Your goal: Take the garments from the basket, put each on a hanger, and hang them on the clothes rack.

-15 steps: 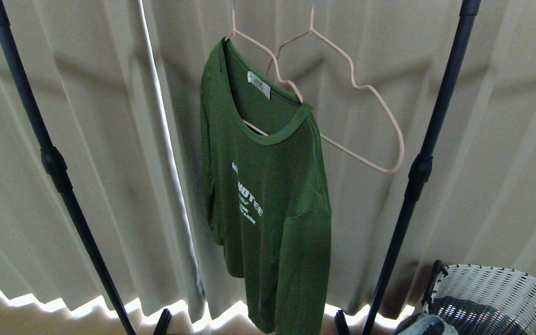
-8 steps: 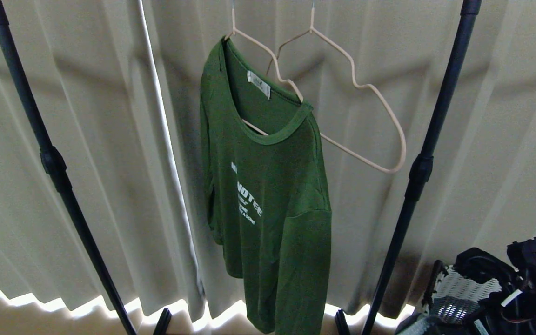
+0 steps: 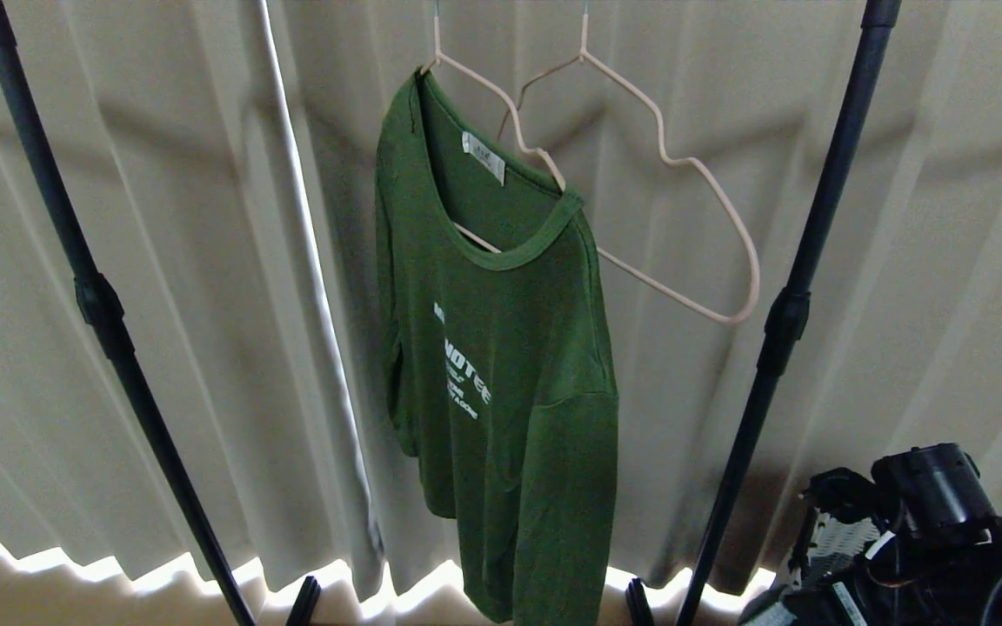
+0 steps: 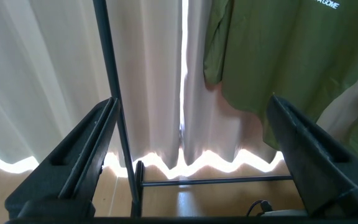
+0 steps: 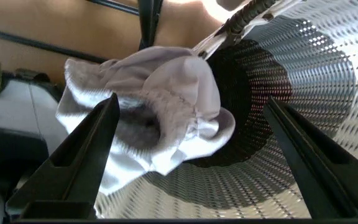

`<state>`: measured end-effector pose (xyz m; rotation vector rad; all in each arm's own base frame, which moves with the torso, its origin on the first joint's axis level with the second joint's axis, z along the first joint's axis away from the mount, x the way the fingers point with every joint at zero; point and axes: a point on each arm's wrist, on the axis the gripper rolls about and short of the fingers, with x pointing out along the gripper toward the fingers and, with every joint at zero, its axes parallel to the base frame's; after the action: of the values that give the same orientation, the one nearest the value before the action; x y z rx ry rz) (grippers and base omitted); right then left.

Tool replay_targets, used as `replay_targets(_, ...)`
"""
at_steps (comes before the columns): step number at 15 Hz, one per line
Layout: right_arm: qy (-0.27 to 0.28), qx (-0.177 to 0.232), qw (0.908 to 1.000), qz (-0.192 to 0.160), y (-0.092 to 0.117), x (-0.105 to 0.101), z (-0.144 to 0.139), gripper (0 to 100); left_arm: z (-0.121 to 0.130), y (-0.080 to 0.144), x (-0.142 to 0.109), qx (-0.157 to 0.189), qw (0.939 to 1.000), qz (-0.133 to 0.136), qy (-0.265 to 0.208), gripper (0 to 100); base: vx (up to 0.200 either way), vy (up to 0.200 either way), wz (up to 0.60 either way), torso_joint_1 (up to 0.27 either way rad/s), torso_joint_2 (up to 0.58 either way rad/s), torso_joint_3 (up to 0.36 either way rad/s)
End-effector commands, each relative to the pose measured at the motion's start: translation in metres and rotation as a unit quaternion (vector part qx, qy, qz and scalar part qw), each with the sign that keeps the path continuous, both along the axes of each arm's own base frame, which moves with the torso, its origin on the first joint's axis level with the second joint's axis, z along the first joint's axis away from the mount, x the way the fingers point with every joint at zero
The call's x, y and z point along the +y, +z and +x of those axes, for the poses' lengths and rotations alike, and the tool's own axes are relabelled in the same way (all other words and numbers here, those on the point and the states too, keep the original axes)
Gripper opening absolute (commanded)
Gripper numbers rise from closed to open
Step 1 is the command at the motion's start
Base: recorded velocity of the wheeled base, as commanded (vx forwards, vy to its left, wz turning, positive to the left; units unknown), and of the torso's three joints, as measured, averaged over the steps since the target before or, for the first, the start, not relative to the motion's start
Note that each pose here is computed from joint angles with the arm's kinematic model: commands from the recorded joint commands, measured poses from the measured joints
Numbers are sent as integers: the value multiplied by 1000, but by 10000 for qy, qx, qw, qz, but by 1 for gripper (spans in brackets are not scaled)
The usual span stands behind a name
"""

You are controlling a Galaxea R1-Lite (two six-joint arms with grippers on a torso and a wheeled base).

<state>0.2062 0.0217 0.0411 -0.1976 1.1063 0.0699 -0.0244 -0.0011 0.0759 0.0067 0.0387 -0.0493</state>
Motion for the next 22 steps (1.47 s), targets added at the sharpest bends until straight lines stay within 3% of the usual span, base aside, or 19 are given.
replay_targets(1, -73, 158, 9998, -65, -7, -2, 3, 100, 0, 0, 0, -3, 10000, 0, 0, 100, 0, 0, 0, 0, 0, 0)
replay_targets(7, -309, 175, 9987, -358, -9, -8, 2, 100, 0, 0, 0, -3, 10000, 0, 0, 100, 0, 0, 0, 0, 0, 0)
replay_targets(8, -298, 159, 9988, -367, -8, -7, 0, 0, 0, 0, 0, 5, 10000, 0, 0, 100, 0, 0, 0, 0, 0, 0)
replay_targets(12, -275, -63, 9990, -341, 3, -7, -7, 0, 0, 0, 0, -3, 10000, 0, -7, 100, 0, 0, 0, 0, 0, 0)
replay_targets(16, -216, -1145, 9931, -143, 45, -7, -37, 0, 0, 0, 0, -3, 10000, -1, -15, 100, 0, 0, 0, 0, 0, 0)
replay_targets(19, 28, -2338, 9722, 106, 84, -1, -60, 0, 0, 0, 0, -3, 10000, -1, -15, 100, 0, 0, 0, 0, 0, 0)
replay_targets(22, 279, -3169, 9476, 292, 111, 3, -79, 0, 0, 0, 0, -3, 10000, -1, -15, 100, 0, 0, 0, 0, 0, 0)
